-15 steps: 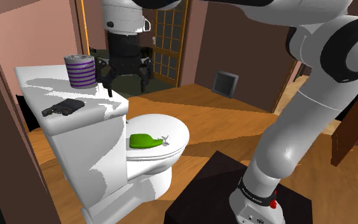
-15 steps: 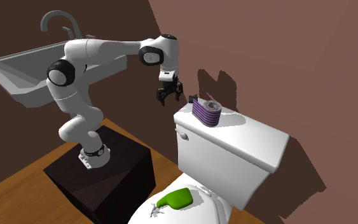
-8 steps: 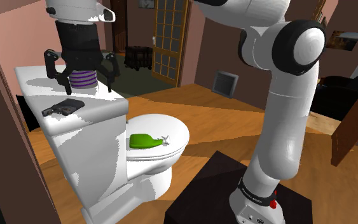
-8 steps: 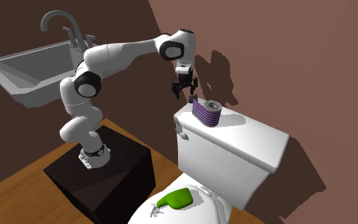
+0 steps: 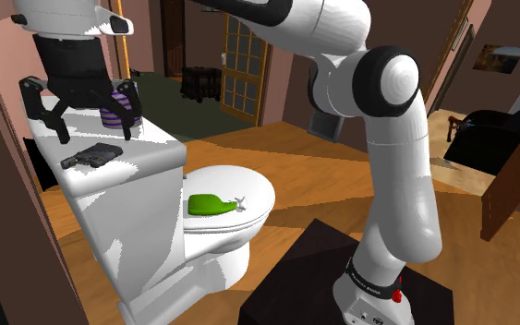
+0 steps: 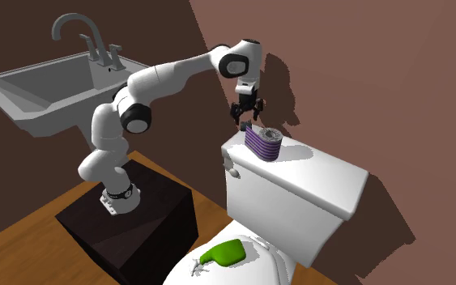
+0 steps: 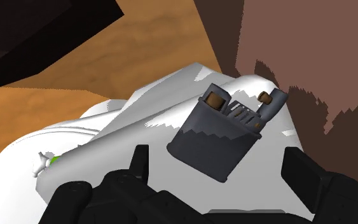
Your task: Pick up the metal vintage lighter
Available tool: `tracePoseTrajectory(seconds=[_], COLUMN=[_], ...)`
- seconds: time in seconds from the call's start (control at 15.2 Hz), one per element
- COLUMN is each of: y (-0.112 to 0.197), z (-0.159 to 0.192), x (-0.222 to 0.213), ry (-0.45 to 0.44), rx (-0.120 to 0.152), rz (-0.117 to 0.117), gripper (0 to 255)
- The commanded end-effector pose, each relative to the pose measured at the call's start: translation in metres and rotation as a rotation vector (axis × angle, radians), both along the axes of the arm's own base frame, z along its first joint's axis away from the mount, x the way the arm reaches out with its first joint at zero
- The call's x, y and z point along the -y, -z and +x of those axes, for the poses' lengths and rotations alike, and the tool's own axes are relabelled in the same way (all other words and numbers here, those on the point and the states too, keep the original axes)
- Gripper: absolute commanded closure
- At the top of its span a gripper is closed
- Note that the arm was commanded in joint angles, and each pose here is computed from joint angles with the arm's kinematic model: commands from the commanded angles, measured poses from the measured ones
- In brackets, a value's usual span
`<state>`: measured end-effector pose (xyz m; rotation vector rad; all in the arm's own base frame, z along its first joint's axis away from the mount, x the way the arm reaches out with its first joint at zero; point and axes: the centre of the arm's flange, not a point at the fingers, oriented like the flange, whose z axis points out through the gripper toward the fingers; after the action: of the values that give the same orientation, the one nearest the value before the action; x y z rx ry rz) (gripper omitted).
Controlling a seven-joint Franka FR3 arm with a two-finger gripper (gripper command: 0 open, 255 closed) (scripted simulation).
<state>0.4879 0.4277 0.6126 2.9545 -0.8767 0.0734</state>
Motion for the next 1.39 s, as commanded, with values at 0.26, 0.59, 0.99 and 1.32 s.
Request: tracePoseTrajectory(seconds=[0.26, 0.59, 0.99, 1.32], y=[0.024, 0.024, 0.019, -0.007], z=[0.001, 0.001, 0.001, 0.001], x=[-0.001, -0.001, -0.001, -0.001], ry=[0.001, 0.001, 0.001, 0.001], rx=[0.0, 0.0, 0.0, 0.0], rz=[0.0, 0.0, 0.0, 0.0], gripper=[0, 255, 255, 255])
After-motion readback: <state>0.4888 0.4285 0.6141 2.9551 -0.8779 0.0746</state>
